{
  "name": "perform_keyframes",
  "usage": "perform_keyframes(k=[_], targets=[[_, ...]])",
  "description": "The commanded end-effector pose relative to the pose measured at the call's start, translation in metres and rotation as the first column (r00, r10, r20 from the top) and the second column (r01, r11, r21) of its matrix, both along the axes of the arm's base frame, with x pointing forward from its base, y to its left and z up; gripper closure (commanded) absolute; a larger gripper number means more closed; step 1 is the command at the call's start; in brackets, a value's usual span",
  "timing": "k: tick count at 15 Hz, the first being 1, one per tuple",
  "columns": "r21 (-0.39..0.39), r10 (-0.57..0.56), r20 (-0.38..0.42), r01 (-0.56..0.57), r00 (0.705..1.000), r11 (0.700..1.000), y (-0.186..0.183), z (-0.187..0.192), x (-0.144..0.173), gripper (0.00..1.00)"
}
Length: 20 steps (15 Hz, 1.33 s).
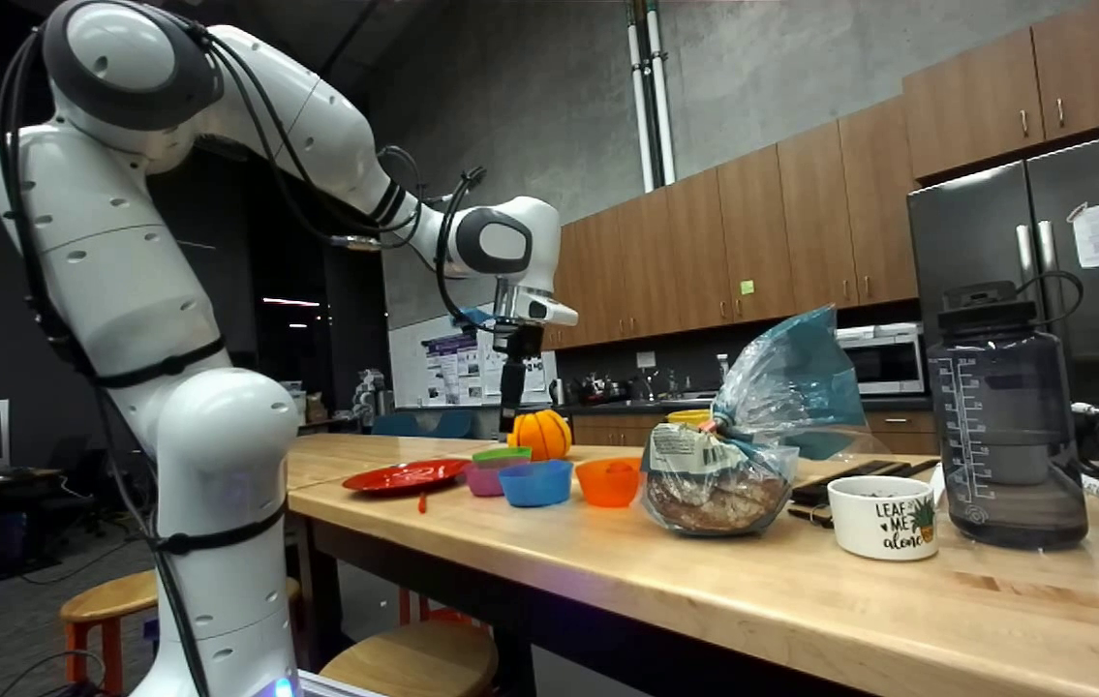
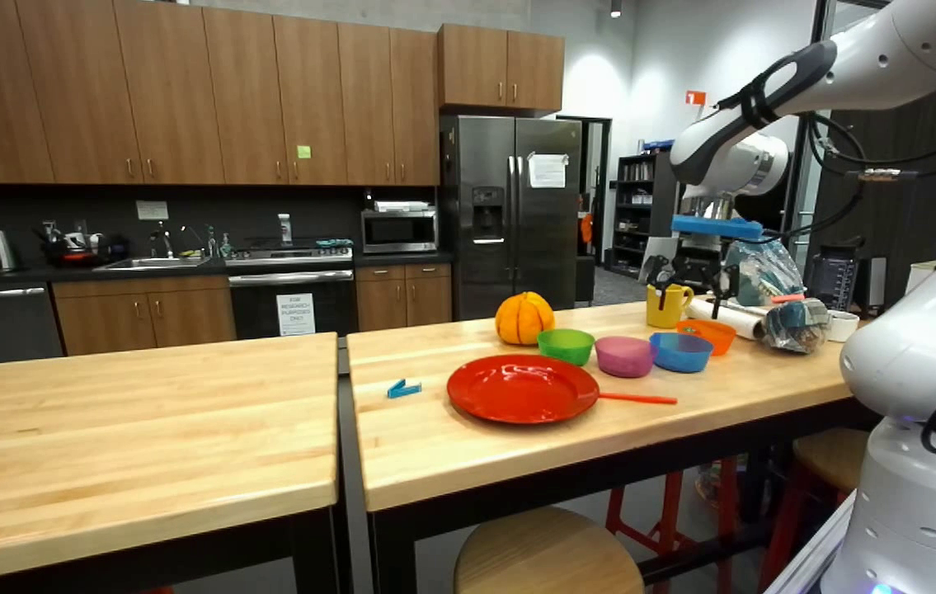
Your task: Pick up the blue bowl and pour all its contents into the purple bowl
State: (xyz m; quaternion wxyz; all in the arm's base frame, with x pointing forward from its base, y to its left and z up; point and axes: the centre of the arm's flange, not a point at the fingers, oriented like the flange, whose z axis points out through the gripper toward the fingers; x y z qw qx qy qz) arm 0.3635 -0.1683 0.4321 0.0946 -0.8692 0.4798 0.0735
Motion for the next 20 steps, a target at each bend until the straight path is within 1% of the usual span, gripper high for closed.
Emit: perform_keyframes(k=[1, 3, 9, 14, 16, 18, 19, 20], targets=[[-0.102, -0.119, 0.001, 0.118, 0.993, 0.988, -0.007, -0.014, -0.015, 0.00], [-0.140, -0.148, -0.004, 0.146, 0.989, 0.979, -0.010, -0.023, -0.017, 0.00], [-0.203, -0.196, -0.017, 0.189, 0.980, 0.961, -0.006, -0.056, -0.010, 0.00], [-0.266, -0.243, -0.070, 0.217, 0.967, 0.939, -0.003, -0.080, -0.008, 0.00], [-0.275, -0.253, -0.080, 0.222, 0.964, 0.935, -0.003, -0.085, -0.006, 0.26], [-0.274, -0.263, -0.073, 0.234, 0.962, 0.933, -0.002, -0.084, -0.005, 0.39], [-0.268, -0.266, -0.066, 0.239, 0.962, 0.933, -0.002, -0.083, -0.004, 0.48], [-0.266, -0.267, -0.062, 0.242, 0.962, 0.933, -0.002, -0.082, -0.003, 0.56]])
